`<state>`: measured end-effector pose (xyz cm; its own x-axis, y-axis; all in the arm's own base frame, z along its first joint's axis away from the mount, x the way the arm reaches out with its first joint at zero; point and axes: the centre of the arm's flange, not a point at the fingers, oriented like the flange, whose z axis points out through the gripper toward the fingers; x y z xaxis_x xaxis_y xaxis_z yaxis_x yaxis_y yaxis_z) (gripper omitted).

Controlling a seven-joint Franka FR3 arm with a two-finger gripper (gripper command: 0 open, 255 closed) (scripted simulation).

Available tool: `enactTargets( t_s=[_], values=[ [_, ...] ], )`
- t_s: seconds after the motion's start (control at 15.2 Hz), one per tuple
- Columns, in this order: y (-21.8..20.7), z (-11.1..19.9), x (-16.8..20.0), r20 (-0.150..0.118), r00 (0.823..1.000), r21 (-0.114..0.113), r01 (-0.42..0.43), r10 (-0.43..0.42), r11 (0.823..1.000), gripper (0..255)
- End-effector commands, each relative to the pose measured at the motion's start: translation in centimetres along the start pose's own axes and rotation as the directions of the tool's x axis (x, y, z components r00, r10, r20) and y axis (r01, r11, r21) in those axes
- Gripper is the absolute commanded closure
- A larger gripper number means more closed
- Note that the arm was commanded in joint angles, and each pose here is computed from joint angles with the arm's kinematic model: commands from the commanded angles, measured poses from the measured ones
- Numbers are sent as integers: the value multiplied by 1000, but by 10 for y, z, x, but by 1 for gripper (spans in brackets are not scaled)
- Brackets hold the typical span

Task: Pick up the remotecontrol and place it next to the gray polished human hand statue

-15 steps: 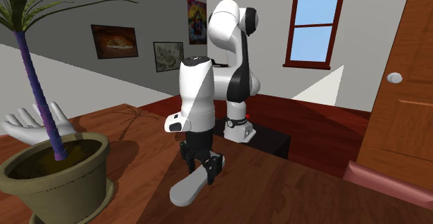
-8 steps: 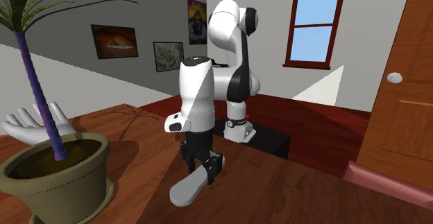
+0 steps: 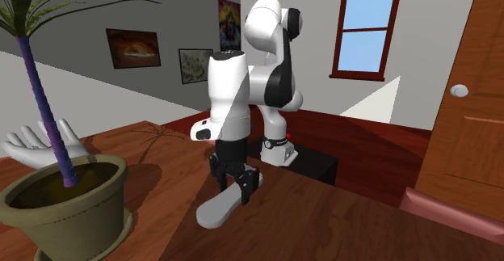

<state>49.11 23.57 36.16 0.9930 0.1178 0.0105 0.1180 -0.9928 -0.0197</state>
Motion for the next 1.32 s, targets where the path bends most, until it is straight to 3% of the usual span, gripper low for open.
enactTargets(
  t_s=[0.0, 1.25],
  values=[
    [0, -11, 1, 0, 1000, 0, 0, 0, 1000, 255],
    [-2, -111, 2, 0, 1000, 0, 0, 0, 1000, 255]
  ],
)
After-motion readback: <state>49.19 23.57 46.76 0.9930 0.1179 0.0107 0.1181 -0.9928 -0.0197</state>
